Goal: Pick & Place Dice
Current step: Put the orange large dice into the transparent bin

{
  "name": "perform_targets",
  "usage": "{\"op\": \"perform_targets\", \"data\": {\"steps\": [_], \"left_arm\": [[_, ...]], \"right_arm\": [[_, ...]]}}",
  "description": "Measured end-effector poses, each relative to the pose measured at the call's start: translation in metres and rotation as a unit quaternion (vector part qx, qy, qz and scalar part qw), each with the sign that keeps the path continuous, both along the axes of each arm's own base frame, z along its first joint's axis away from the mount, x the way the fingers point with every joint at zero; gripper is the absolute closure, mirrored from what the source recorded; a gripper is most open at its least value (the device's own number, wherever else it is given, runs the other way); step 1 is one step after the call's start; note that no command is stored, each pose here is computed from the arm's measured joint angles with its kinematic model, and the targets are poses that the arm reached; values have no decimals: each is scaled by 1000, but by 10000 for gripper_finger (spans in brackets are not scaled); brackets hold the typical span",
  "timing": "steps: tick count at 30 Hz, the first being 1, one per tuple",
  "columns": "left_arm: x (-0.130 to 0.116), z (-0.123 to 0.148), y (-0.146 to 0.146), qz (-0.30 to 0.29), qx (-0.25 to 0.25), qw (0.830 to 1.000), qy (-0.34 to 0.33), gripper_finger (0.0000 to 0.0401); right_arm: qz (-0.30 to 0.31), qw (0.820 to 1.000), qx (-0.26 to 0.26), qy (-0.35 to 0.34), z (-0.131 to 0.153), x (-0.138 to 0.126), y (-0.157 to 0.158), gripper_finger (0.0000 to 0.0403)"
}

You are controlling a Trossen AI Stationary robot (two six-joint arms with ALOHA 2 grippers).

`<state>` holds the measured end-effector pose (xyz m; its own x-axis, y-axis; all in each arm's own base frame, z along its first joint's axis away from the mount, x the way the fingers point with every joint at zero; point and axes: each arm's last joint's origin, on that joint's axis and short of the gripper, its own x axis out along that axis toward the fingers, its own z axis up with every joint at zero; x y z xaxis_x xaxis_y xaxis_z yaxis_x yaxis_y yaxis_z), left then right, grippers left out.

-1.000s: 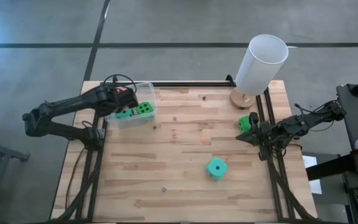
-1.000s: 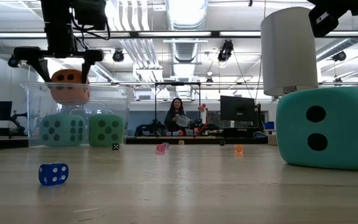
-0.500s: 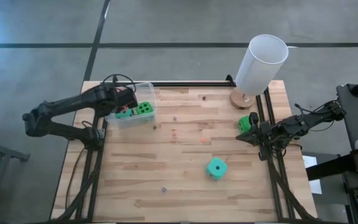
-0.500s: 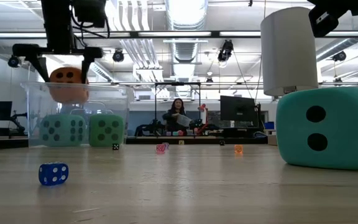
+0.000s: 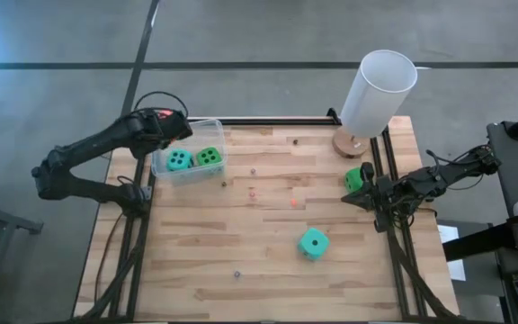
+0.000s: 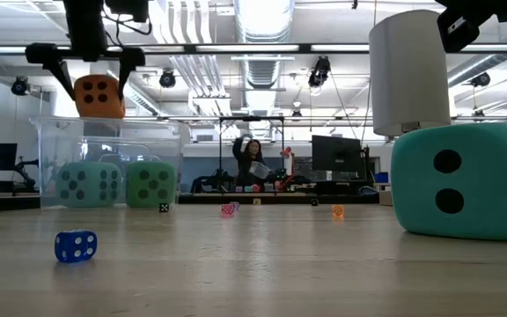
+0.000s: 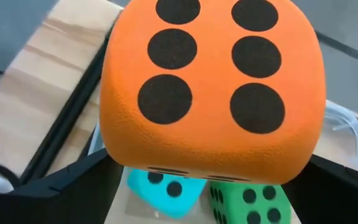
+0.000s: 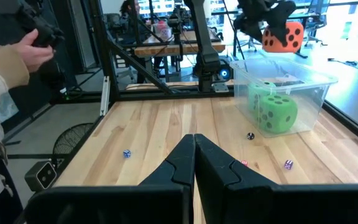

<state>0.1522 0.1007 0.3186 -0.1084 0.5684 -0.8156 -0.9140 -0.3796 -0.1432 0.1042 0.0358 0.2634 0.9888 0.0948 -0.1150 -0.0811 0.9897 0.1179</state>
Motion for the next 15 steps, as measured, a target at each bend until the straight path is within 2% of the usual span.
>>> {"op": "perform_targets", "data": {"steps": [6, 15], "left_arm": [[2, -20, 2, 3, 3, 1000, 9, 2], [4, -44, 1, -5, -43, 999, 1, 2]], "right_arm": [[0, 1000, 0, 0, 0, 0, 0, 394], [0, 1000, 0, 0, 0, 0, 0, 394]]}}
